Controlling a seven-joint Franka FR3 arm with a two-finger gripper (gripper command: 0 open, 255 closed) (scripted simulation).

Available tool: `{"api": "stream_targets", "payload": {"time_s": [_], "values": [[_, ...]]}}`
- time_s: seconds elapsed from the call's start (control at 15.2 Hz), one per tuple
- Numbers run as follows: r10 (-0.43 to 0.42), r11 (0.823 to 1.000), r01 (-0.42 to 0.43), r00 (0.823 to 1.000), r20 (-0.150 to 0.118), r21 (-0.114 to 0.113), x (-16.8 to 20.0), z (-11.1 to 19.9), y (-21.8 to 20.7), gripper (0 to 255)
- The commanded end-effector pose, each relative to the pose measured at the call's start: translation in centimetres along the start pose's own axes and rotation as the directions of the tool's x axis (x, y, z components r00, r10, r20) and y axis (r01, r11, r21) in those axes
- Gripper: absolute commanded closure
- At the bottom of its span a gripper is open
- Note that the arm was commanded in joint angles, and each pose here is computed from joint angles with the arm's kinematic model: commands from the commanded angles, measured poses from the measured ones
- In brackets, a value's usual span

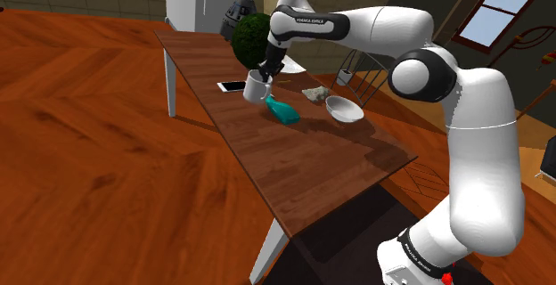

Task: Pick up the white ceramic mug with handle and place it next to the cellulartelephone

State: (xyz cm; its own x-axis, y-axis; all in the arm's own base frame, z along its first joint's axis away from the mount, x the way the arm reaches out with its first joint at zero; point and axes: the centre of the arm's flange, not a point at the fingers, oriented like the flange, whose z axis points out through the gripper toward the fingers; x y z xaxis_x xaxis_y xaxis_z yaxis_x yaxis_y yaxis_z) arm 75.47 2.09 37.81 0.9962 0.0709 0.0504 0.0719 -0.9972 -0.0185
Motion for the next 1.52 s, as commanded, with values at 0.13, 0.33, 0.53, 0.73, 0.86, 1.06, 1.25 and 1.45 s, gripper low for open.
{"api": "stream_targets", "payload": {"time_s": [0.13,0.33,0.53,0.73,0.86,1.06,1.25,1.45], "values": [[0.0,1.0,0.0,1.0,-0.001,0.0,-0.1,2.2,0.0,255],[0.0,1.0,0.0,1.0,-0.001,0.0,-0.2,3.8,0.0,255],[0.0,1.0,0.0,1.0,-0.001,0.0,-0.2,4.2,0.0,255],[0.0,1.0,0.0,1.0,-0.001,0.0,-0.2,4.2,0.0,255],[0.0,1.0,0.0,1.0,-0.001,0.0,-0.2,4.2,0.0,255],[0.0,1.0,0.0,1.0,-0.001,0.0,-0.2,4.2,0.0,0],[0.0,1.0,0.0,1.0,-0.001,0.0,-0.2,4.2,0.0,0],[0.0,1.0,0.0,1.0,-0.001,0.0,-0.2,1.6,0.0,0]]}}
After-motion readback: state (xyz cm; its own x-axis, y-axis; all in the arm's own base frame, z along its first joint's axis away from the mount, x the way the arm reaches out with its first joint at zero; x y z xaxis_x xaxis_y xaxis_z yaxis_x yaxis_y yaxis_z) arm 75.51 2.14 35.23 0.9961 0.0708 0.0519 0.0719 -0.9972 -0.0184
